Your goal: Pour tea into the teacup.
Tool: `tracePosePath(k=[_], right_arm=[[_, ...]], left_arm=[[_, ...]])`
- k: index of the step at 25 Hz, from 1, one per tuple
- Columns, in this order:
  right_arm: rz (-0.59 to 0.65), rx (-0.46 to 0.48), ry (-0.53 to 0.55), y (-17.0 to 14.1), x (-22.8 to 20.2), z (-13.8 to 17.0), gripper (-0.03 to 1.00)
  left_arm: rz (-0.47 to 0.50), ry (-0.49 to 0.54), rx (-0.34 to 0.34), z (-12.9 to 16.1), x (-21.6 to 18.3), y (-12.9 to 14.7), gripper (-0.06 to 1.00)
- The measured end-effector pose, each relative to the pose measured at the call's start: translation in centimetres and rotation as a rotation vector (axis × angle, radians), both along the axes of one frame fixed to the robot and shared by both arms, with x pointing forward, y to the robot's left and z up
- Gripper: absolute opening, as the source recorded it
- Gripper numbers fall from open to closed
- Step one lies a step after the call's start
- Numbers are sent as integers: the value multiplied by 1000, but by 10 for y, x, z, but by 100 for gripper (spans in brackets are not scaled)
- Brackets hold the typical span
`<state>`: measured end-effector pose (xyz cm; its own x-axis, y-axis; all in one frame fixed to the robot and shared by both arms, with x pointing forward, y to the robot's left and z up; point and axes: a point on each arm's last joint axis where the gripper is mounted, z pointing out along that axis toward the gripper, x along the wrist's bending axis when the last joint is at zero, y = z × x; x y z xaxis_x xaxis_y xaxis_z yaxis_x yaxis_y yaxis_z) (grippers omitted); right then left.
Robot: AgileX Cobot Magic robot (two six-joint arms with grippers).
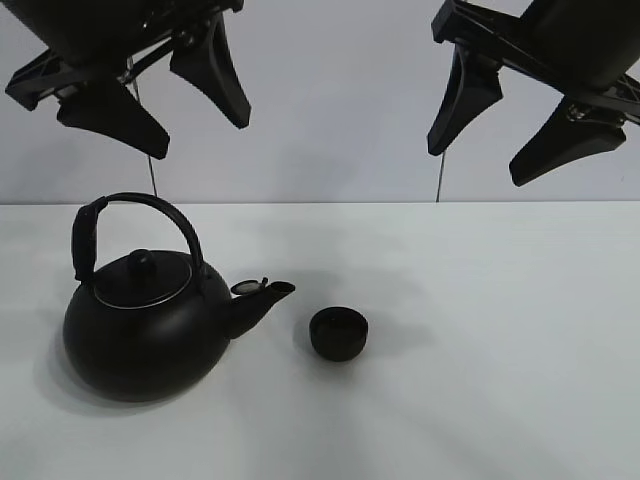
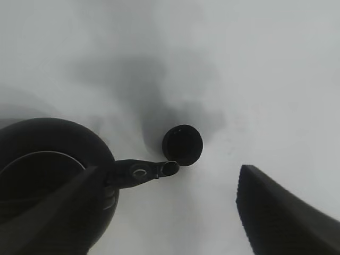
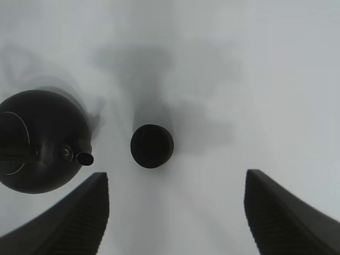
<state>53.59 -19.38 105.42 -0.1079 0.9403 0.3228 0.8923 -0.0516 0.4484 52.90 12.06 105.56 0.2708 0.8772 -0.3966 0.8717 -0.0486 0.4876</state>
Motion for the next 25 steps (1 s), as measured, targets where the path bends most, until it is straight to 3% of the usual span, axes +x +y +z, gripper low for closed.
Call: tracePosePath(k=[5, 25], right_arm=[[0, 0, 0, 0, 0, 0, 49], [-2, 1, -6, 0, 1, 0, 49]], left_arm=[[16, 7, -21, 11, 2, -2, 53], [16, 16, -19, 11, 2, -2, 53]])
